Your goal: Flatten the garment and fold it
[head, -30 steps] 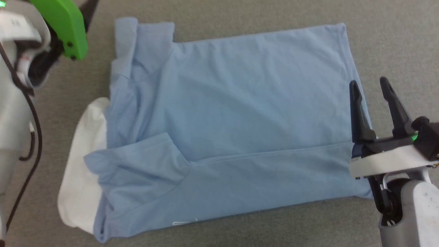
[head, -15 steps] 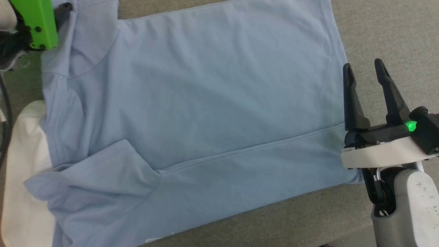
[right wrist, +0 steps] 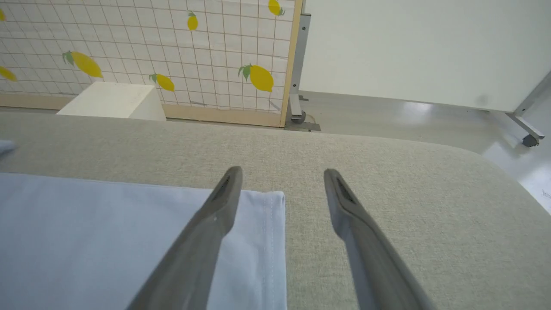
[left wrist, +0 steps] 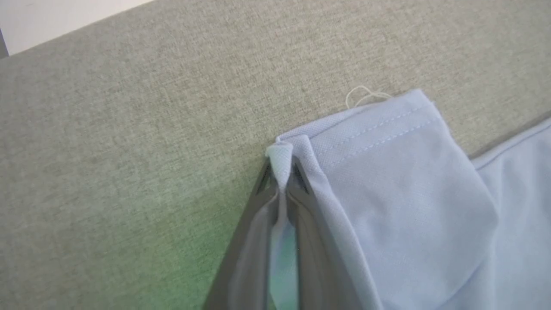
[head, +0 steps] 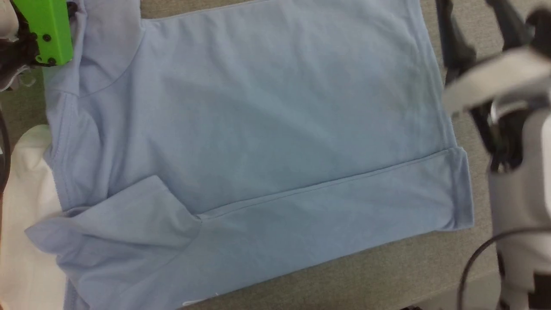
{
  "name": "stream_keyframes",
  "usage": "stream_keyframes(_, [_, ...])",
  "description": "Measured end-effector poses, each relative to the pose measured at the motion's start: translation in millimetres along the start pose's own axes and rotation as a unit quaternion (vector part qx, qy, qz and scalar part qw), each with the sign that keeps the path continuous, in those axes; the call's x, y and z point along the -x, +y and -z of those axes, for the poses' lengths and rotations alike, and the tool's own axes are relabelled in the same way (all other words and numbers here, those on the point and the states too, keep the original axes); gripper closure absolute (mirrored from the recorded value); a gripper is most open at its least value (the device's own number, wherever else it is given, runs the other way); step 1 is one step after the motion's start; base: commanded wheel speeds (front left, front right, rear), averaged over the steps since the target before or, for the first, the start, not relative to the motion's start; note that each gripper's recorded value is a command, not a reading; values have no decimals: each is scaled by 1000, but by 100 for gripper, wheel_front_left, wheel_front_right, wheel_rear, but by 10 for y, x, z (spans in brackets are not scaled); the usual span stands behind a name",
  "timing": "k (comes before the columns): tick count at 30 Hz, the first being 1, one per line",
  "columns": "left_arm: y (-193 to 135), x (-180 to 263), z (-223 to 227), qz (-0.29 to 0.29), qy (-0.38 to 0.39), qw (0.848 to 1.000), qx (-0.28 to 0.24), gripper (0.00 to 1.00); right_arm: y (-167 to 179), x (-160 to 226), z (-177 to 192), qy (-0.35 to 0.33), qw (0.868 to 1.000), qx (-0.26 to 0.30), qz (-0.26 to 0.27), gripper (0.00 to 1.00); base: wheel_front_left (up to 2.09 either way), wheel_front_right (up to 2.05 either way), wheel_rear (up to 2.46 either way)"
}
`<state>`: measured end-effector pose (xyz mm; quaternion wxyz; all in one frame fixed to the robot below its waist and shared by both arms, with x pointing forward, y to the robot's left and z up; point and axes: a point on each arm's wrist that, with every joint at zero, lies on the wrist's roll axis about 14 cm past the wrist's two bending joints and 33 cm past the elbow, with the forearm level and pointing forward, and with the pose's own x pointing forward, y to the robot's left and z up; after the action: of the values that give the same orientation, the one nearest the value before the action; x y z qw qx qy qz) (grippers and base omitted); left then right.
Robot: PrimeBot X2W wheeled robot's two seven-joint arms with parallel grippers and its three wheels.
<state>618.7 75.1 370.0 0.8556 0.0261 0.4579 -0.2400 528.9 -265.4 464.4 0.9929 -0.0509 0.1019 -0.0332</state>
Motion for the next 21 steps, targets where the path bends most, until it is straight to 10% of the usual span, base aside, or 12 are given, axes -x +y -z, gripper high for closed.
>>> stream_keyframes(16, [74,69,109,1,-13,1000,6,100,70,-565,767,355,934,-28,10,0,0,0,0])
stream_keyframes(17, [75,66,113,2,-14,1000,5,100,77,-577,780,363,931,-28,10,13,0,0,0])
stream_keyframes(18, [77,64,115,2,-14,1000,5,100,86,-587,789,370,928,-27,10,52,0,0,0])
stream_keyframes(21, [76,49,134,5,-14,1000,3,100,115,-615,795,382,924,-25,8,100,0,0,0])
